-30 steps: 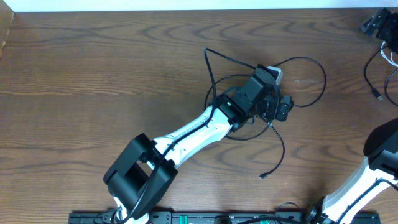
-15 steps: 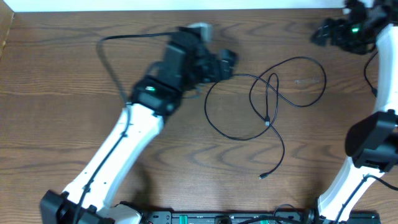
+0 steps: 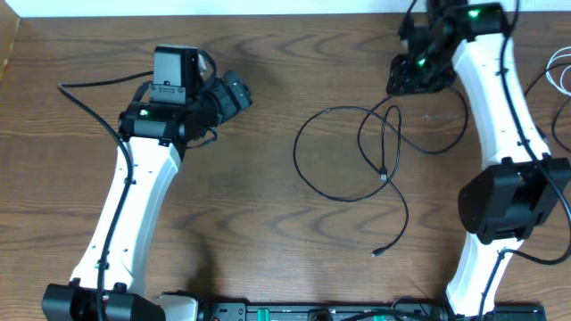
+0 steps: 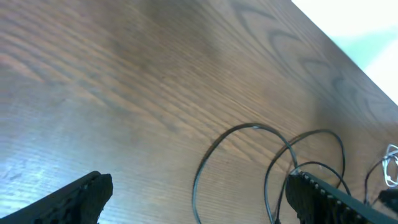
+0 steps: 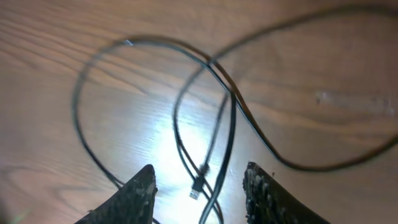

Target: Untangle cables

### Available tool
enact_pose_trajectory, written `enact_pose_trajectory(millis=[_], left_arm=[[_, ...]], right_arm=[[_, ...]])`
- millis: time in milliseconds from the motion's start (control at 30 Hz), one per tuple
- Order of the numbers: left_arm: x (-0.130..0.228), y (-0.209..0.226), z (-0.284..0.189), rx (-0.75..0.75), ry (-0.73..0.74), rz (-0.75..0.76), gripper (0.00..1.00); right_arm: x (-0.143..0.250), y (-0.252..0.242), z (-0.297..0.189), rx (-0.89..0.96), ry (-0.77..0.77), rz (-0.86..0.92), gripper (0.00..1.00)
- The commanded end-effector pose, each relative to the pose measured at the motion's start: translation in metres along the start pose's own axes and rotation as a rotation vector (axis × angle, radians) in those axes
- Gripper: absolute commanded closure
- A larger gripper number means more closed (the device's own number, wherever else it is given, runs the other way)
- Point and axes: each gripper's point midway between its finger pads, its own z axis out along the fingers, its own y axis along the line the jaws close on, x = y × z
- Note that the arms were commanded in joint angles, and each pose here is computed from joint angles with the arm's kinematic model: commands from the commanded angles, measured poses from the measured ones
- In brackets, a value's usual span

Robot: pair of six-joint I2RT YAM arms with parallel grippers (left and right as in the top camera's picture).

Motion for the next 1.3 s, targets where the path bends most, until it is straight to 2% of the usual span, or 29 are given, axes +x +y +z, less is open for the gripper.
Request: enact_pose_trajectory(millis=[0,267,367,400,500,567,767,933,1133,1267], left_arm=[[-0.002,0.008,0.002,-0.036,-0.001,-0.014,0.05],[0.004,0.013,0.002,-0.053,0.019,-0.019,0.05],[0.003,0.013,0.002,-0.053,0.019,-0.019,0.05],[0.004,0.013,0.002,-0.053,0.019,-0.019,0.05],[0.004,0.013,0.002,-0.053,0.019,-0.019,0.05],[0.004,0.013,0.002,-0.053,0.019,-0.019,0.05],[0.004,0.013,0.002,-0.053,0.019,-0.019,0.05],[0.003,0.013,0.002,-0.053,0.019,-0.019,0.05],[0.003,0.013,0.002,-0.053,0.019,-0.019,0.05],[0.004,0.013,0.002,-0.053,0.019,-0.019,0.05]], right_arm=[[0.016,-0.024,0.014,0.131,0.055,0.094,0.62],[0.026,-0.023,0.051,0.118,0.098,0.056,0.72],[0.025,-0.022,0.061,0.117,0.089,0.046,0.87],[0.024,-0.022,0.066,0.117,0.085,0.045,0.99],[0.020,-0.013,0.070,0.062,0.073,0.027,0.99],[0.019,0.007,0.069,-0.044,0.066,-0.064,0.99],[0.011,0.057,0.044,-0.234,-0.002,-0.263,0.99],[0.011,0.080,0.024,-0.332,-0.023,-0.336,0.99],[0.011,0.054,0.039,-0.265,0.004,-0.298,0.99],[0.008,0.015,0.077,-0.171,0.067,-0.231,0.99]])
